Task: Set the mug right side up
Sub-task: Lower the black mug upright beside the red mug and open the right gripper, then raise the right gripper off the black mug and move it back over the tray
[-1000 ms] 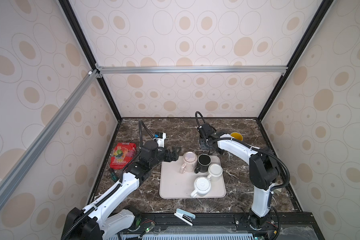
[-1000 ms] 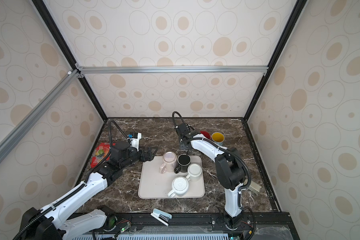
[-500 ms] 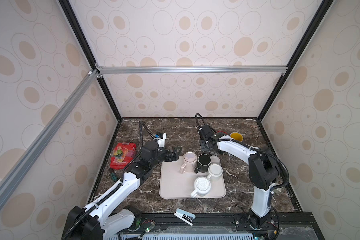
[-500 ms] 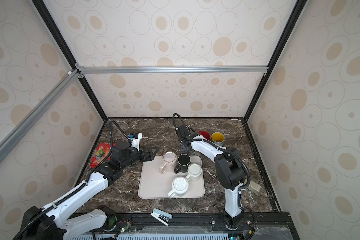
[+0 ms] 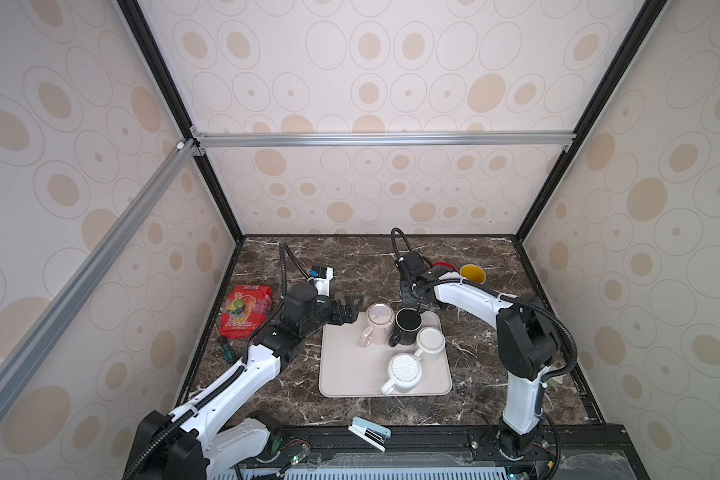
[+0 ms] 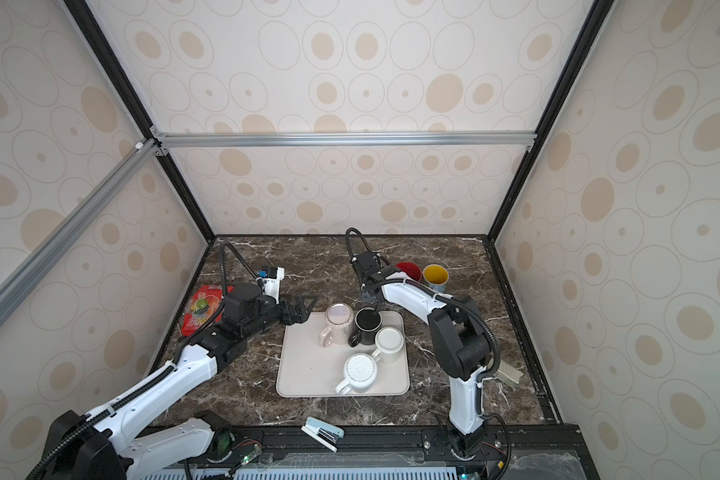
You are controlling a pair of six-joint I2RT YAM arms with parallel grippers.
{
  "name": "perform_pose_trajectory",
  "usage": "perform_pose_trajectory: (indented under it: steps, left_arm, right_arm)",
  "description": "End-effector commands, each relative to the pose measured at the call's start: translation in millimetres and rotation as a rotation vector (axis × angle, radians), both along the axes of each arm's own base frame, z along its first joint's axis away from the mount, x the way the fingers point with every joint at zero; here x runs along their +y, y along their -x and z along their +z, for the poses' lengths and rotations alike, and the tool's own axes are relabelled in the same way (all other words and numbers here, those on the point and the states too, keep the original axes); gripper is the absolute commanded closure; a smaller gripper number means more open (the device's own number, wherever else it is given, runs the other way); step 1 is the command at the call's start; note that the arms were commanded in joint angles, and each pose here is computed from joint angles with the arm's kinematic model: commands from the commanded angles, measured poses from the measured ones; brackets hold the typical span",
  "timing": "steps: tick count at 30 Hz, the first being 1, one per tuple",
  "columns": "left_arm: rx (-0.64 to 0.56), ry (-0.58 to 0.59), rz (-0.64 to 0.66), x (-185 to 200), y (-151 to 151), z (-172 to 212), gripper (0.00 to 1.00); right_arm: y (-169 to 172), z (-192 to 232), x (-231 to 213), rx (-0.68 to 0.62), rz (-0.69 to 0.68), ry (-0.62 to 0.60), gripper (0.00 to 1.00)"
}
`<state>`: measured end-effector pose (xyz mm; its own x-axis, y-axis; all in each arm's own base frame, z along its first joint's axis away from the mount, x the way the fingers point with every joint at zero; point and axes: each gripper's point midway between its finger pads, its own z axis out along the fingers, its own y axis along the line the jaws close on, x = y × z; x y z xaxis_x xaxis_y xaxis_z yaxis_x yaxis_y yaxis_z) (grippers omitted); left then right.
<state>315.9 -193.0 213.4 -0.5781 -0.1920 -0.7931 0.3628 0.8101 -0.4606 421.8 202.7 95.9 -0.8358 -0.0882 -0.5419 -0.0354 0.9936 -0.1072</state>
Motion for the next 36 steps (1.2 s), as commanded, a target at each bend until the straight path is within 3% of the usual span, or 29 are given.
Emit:
perform_pose_trajectory:
  steps: [1, 12, 21, 30, 36]
  left_arm:
    - [-0.026, -0.013, 0.009, 2, -3, 2, 0.01]
    - [-0.036, -0.016, 0.011, 4, -2, 3, 0.01]
    - [-0.040, -0.028, 0.018, 6, -3, 4, 0.01]
    - [0.008, -0.041, -0.011, 1, 4, -8, 0.03]
    - [0.059, -0.091, -0.037, -6, 13, -28, 0.03]
  right_arm:
    - [-7, 5, -10, -0.041, -0.054, 0.015, 0.83]
    - [-2, 13, -5, -0.049, -0.043, -0.006, 0.58]
    - [19, 70, -7, -0.136, 0.001, -0.057, 0.57]
    - [116, 153, 21, -0.257, 0.252, -0.182, 0.58]
    - [161, 154, 47, -0.221, 0.344, -0.169, 0.58]
